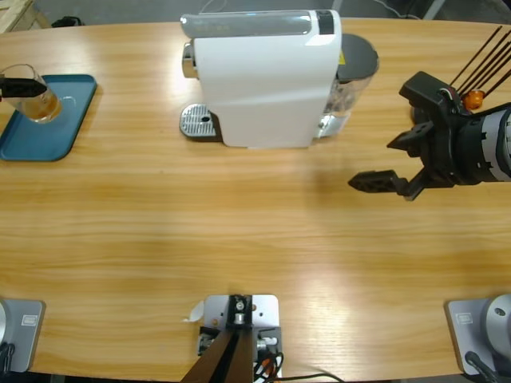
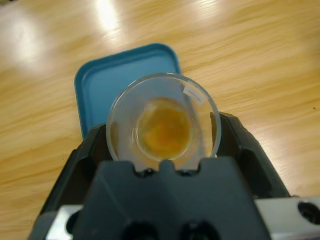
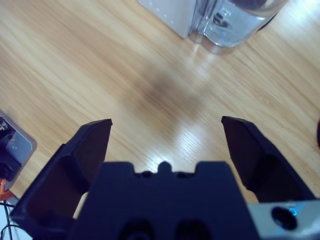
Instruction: Pour coffee
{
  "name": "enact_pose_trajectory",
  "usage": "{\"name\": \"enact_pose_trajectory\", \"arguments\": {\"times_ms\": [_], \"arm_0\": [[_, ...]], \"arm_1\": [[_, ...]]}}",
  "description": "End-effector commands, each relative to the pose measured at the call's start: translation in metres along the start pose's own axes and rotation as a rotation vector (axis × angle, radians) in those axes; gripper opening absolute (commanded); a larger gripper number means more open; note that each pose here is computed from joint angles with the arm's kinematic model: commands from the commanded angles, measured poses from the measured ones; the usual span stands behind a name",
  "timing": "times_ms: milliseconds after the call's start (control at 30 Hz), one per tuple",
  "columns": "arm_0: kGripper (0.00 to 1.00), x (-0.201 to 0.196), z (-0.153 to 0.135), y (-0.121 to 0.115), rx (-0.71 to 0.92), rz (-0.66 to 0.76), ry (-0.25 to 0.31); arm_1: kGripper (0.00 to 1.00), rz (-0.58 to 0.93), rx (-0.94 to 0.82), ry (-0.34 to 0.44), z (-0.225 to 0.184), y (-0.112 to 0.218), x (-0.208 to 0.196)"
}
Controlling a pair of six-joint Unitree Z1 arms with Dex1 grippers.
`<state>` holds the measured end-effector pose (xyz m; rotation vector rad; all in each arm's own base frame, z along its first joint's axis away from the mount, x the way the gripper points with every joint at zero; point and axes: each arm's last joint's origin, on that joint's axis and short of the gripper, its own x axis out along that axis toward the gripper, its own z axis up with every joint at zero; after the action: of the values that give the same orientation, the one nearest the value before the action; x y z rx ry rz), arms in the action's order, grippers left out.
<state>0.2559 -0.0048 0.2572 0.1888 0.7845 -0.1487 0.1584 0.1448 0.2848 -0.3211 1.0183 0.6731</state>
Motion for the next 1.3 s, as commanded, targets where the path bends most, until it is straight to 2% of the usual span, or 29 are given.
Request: {"name": "enact_pose_trajectory", "arguments": {"times_ms": [33, 567, 600, 633, 667, 700, 733, 967, 1033, 1167, 1233, 1300], "arm_0": [[0.0, 0.039, -0.012, 0.022, -0.099, 0.05, 0.071], [0.0, 0.065, -0.02, 0.026, -0.128, 0.018, 0.111], [0.047, 0.064, -0.02, 0.025, -0.127, 0.01, 0.109], [0.429, 0.064, -0.02, 0.025, -0.124, 0.009, 0.109], [0.854, 0.062, -0.02, 0.024, -0.117, 0.011, 0.107], [0.967, 0.061, -0.02, 0.024, -0.113, 0.01, 0.105], [0.99, 0.06, -0.02, 0.023, -0.111, 0.01, 0.101], [0.991, 0.045, -0.018, 0.022, -0.107, 0.016, 0.063], [0.991, 0.036, -0.015, 0.02, -0.102, 0.005, 0.032], [0.991, 0.003, -0.012, 0.014, -0.092, -0.018, -0.044], [0.991, -0.019, -0.012, 0.009, -0.084, -0.019, -0.064], [0.991, -0.043, -0.011, 0.005, -0.078, -0.026, -0.053]], "arm_1": [[1.0, 0.028, -0.016, 0.049, 0.006, 0.003, 0.02], [1.0, 0.031, -0.016, 0.045, 0.008, 0.004, 0.017], [1.0, 0.029, -0.016, 0.045, 0.008, 0.003, 0.016], [1.0, 0.025, -0.016, 0.042, 0.008, 0.003, 0.015], [1.0, 0.021, -0.017, 0.039, 0.008, 0.003, 0.014], [1.0, 0.02, -0.017, 0.038, 0.008, 0.003, 0.013], [1.0, 0.019, -0.017, 0.035, 0.009, 0.003, 0.013], [1.0, 0.013, -0.017, 0.02, 0.004, 0.003, 0.002], [1.0, 0.01, -0.018, 0.015, 0.002, 0.003, -0.002], [1.0, -0.009, -0.018, -0.003, -0.003, 0.002, -0.013], [1.0, -0.012, -0.019, -0.022, -0.005, 0.002, -0.02], [1.0, -0.017, -0.019, -0.035, -0.009, 0.001, -0.027]]}}
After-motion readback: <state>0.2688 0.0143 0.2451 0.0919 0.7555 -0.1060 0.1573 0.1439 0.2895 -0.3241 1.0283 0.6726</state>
